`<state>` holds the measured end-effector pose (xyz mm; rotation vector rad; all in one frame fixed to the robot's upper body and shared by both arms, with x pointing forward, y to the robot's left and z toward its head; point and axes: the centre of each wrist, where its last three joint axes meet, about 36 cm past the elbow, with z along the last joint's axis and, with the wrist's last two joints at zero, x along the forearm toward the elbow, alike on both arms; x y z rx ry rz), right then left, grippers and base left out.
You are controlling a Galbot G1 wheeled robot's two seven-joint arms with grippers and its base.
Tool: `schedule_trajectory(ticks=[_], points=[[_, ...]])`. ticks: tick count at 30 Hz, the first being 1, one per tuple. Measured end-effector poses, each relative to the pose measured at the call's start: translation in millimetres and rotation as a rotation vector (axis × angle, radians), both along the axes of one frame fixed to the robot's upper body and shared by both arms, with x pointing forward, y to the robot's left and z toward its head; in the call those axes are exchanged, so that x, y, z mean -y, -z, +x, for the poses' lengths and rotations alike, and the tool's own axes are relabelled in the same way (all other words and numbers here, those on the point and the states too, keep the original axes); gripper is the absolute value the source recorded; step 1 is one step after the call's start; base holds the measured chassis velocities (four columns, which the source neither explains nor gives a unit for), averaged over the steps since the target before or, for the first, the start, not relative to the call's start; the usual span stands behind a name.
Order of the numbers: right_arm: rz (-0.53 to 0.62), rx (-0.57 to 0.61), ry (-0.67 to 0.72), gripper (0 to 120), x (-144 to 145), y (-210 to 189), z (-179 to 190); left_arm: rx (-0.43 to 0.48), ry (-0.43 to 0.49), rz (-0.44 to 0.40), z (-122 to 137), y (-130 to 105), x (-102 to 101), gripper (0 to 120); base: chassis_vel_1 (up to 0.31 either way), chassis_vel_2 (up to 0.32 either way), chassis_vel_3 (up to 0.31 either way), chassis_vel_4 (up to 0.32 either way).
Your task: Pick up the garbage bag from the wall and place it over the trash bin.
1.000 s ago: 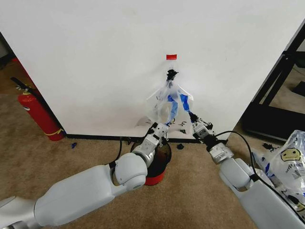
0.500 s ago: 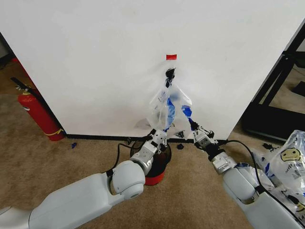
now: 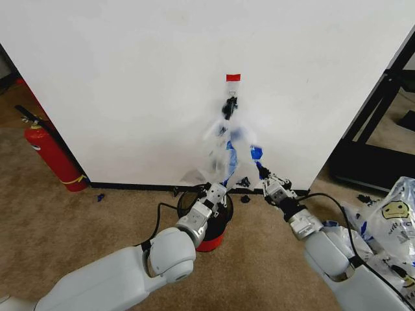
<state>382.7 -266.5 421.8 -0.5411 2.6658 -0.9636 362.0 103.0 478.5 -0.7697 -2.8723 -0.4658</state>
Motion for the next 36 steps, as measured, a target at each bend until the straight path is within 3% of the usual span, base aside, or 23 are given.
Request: schedule_trajectory(ticks=[11, 18, 30, 36], points=[[0.02, 0.063, 0.005, 0, 2.1, -28.7, 8.8, 0.049, 0.0, -0.035, 1.9, -20.2, -1.8, 0, 0.0, 0.0, 0.0, 0.0], [0.044, 0.106, 0.005, 0, 8.7, -70.4, 5.6, 0.091, 0.021, -0.086, -0.1, -51.2, -5.4, 0, 0.0, 0.0, 0.0, 0.0], [0.147, 0.129, -0.018, 0, 6.8, -136.5, -13.0, 0.175, 0.017, -0.167, -19.0, -103.5, -32.1, 0, 0.0, 0.0, 0.0, 0.0], [0.2, 0.098, -0.033, 0, -6.2, -132.5, -11.3, 0.18, -0.009, -0.174, -21.0, -101.8, -39.6, 0, 0.0, 0.0, 0.0, 0.0]])
